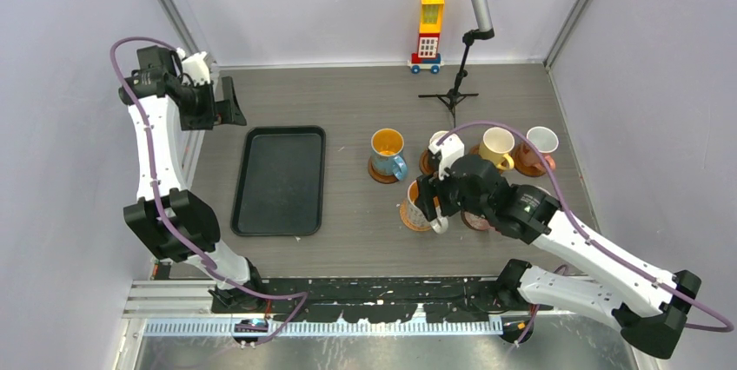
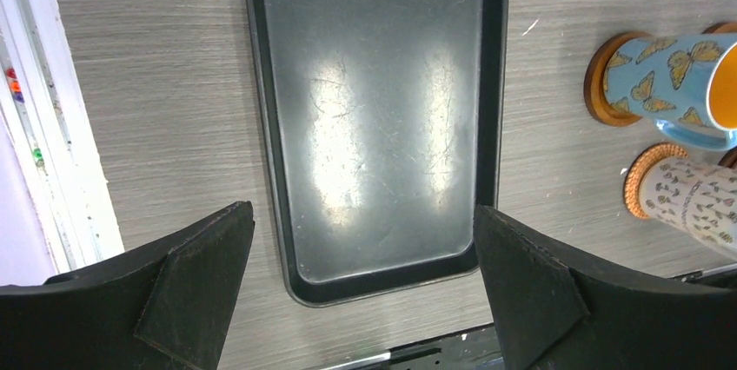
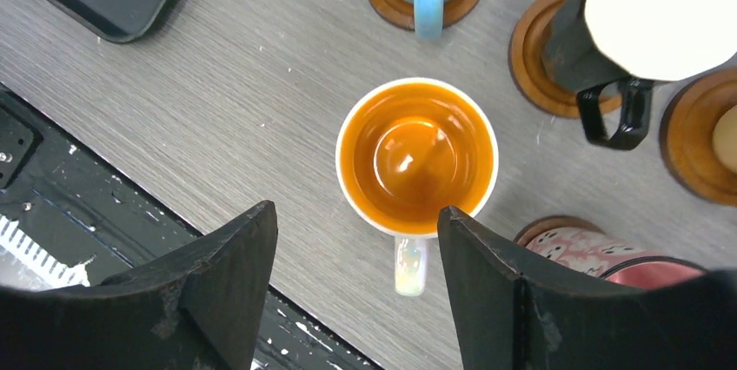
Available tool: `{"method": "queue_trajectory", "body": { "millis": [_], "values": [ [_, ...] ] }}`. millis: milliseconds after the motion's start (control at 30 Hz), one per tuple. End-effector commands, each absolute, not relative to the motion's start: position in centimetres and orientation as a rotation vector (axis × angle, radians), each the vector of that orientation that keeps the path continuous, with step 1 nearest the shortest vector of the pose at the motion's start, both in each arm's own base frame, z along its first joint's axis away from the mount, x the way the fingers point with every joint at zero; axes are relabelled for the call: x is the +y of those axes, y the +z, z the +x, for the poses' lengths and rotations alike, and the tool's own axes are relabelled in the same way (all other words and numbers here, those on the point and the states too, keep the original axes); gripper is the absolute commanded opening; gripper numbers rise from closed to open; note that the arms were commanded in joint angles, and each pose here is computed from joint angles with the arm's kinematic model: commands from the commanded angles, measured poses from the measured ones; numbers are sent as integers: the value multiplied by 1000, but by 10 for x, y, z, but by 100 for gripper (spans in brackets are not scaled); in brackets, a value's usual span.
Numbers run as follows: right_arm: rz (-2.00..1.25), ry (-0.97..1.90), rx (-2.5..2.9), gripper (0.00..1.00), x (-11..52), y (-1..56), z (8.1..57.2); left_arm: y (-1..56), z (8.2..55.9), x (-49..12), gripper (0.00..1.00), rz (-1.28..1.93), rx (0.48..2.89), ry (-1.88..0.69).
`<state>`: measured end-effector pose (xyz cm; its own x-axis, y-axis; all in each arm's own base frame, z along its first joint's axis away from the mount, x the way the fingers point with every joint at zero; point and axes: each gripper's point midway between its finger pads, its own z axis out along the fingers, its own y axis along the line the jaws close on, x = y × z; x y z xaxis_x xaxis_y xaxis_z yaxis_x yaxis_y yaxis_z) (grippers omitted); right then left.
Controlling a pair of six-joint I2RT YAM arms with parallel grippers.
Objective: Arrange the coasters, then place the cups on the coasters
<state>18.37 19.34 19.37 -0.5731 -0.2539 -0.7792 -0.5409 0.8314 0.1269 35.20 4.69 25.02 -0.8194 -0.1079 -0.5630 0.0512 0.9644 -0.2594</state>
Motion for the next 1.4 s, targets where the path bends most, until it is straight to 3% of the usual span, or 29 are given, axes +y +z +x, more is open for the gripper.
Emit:
{"method": "queue_trajectory", "body": {
  "millis": [0, 433, 700, 1067, 1367],
  "values": [
    [-636, 455, 2088, 73, 194, 231, 191, 267, 350, 41, 100, 72, 2489, -334],
    [-327, 413, 2037, 73, 159, 317, 290, 274, 383, -5, 100, 346, 2569, -195],
    [-106, 320, 2108, 73, 75, 321, 350, 275, 407, -61, 100, 529, 2512, -151],
    [45, 238, 2228, 73, 7, 270, 348, 205, 373, -71, 100, 514, 2637, -188],
    [48, 226, 2272, 73, 1, 251, 341, 176, 363, -63, 100, 469, 2674, -145]
  ]
}}
